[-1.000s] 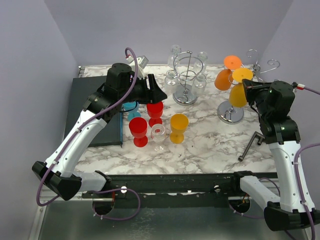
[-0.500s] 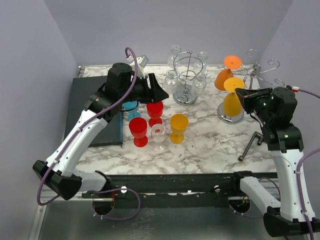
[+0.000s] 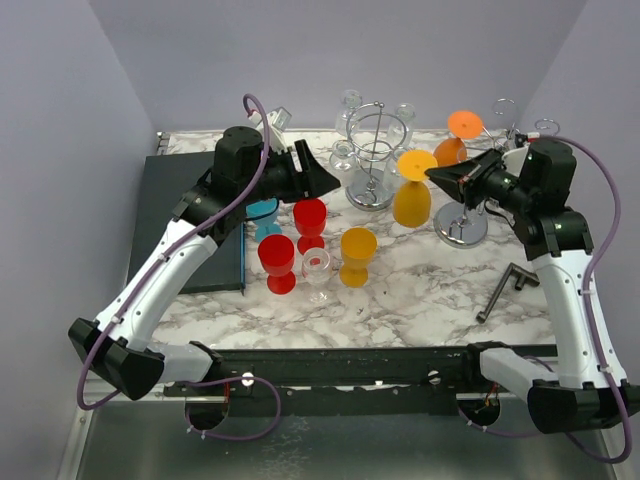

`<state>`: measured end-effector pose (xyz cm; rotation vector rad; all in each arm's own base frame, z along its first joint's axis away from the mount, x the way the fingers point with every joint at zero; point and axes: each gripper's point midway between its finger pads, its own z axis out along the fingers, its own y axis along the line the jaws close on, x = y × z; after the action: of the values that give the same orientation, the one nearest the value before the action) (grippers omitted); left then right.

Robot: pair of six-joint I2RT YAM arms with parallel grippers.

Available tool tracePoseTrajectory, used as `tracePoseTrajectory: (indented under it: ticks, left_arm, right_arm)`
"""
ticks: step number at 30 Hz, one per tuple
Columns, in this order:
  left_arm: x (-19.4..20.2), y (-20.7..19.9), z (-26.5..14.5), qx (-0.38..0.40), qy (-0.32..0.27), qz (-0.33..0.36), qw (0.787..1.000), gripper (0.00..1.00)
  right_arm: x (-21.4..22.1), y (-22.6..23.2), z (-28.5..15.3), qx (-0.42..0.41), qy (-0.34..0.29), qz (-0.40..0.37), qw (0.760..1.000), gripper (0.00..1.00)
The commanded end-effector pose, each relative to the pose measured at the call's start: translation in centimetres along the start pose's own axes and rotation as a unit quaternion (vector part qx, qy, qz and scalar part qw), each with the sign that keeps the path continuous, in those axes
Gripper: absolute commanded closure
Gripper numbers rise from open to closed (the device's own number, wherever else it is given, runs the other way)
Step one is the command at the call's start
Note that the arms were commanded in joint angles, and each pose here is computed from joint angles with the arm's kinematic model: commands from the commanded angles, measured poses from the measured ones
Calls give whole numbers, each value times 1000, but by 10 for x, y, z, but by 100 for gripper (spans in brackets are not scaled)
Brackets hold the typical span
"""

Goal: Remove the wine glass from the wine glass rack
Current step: Pick up the wine glass from the wine rack.

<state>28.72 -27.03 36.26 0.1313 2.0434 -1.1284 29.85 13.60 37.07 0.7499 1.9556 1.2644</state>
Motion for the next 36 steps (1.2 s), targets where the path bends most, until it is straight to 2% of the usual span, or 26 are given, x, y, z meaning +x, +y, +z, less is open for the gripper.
tracePoseTrajectory:
  ticks: [1, 9, 17, 26, 36]
  left_arm:
    - [-14, -9, 3, 37, -28, -18, 999, 33]
    - [-49, -12, -6, 97, -76, -46, 991, 24]
    - [-80, -22, -13, 188, -109, -80, 973, 14]
    - [-104, -35, -10, 262, -134, -104, 950, 6]
    - [-114, -36, -5, 302, -142, -136, 933, 5]
  right_arm:
    - [7, 65, -15, -110, 51, -40, 992, 99]
    - [-10, 130, -2, -205, 95, -35, 974, 99]
    - [-23, 180, 5, -282, 119, -17, 952, 99]
    - [-18, 207, 22, -317, 147, 15, 937, 99]
    - [-2, 223, 32, -335, 169, 36, 926, 99]
